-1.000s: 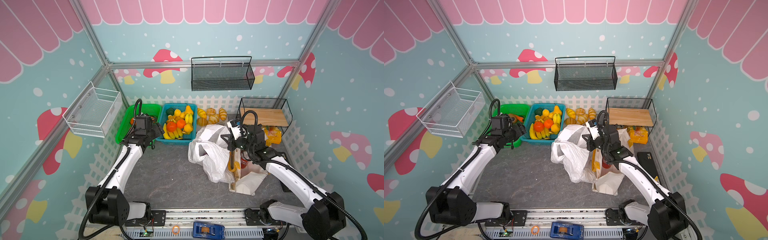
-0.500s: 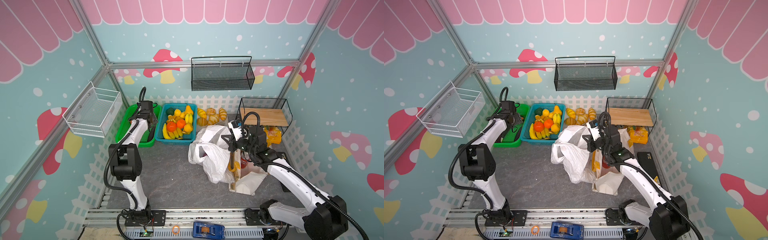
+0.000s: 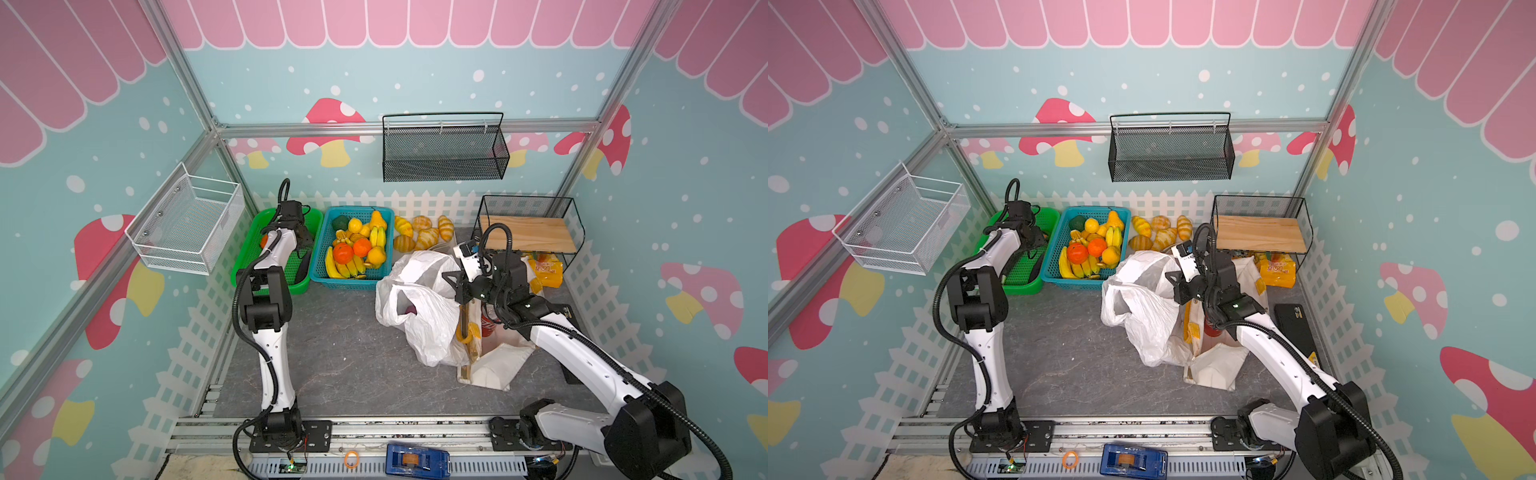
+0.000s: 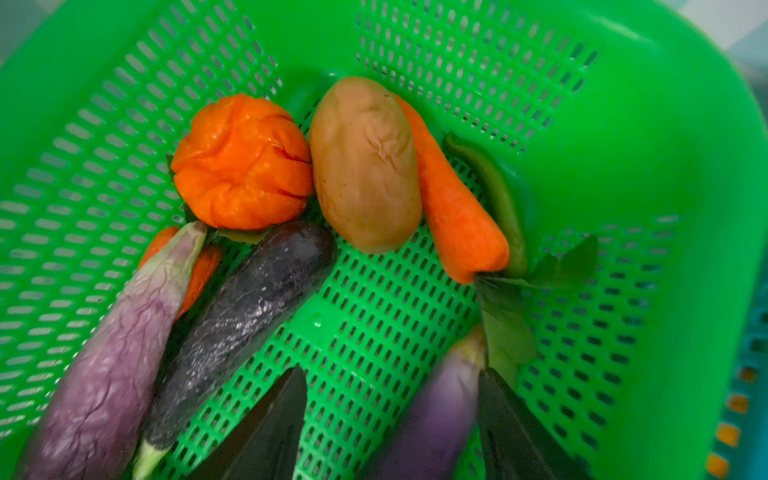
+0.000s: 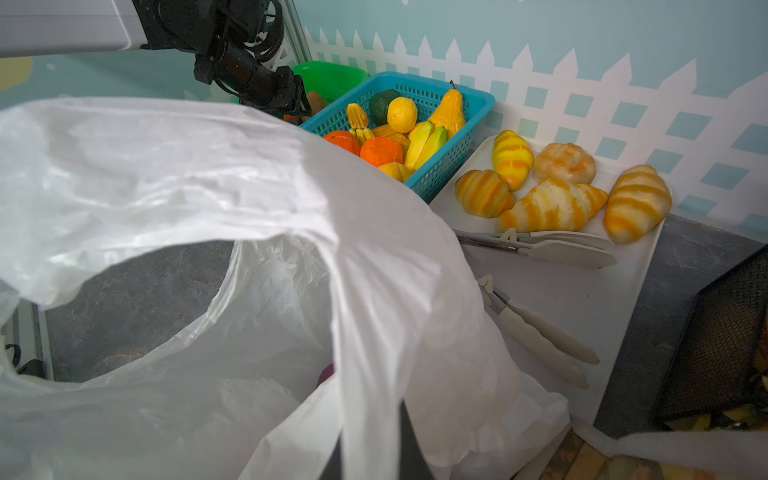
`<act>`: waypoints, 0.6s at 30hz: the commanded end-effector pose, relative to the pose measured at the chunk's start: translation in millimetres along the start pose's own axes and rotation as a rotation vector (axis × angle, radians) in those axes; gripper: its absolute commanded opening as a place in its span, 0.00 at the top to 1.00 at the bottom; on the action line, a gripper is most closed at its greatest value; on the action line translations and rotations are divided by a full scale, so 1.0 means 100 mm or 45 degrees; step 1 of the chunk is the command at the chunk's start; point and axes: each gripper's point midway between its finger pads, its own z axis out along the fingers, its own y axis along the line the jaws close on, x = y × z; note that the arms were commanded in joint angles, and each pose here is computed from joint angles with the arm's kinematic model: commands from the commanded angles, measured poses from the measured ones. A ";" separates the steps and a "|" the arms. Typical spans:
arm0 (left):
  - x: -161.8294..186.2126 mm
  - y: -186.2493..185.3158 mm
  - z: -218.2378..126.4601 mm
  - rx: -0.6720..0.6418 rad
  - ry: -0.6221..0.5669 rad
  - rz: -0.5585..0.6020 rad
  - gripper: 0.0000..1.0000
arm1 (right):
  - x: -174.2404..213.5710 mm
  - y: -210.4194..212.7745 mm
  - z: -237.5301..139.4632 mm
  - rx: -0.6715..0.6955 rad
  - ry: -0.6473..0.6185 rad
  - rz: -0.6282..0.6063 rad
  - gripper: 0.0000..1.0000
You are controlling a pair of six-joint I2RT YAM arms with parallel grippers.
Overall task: Place the mixed food into the grocery bags and tie them
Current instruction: 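Lower the left gripper into the green basket toward the orange carrot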
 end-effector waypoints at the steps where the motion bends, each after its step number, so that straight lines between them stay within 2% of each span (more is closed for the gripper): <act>1: -0.09 0.03 0.10 -0.013 0.005 0.041 0.34 | -0.02 -0.05 0.02 0.024 0.006 -0.020 1.00; 10: -0.26 0.14 0.40 -0.018 0.004 0.047 0.36 | 0.04 -0.10 0.03 0.055 0.035 -0.017 1.00; 18: -0.34 0.14 0.53 0.010 -0.001 -0.013 0.32 | 0.07 -0.12 0.03 0.074 0.049 -0.008 1.00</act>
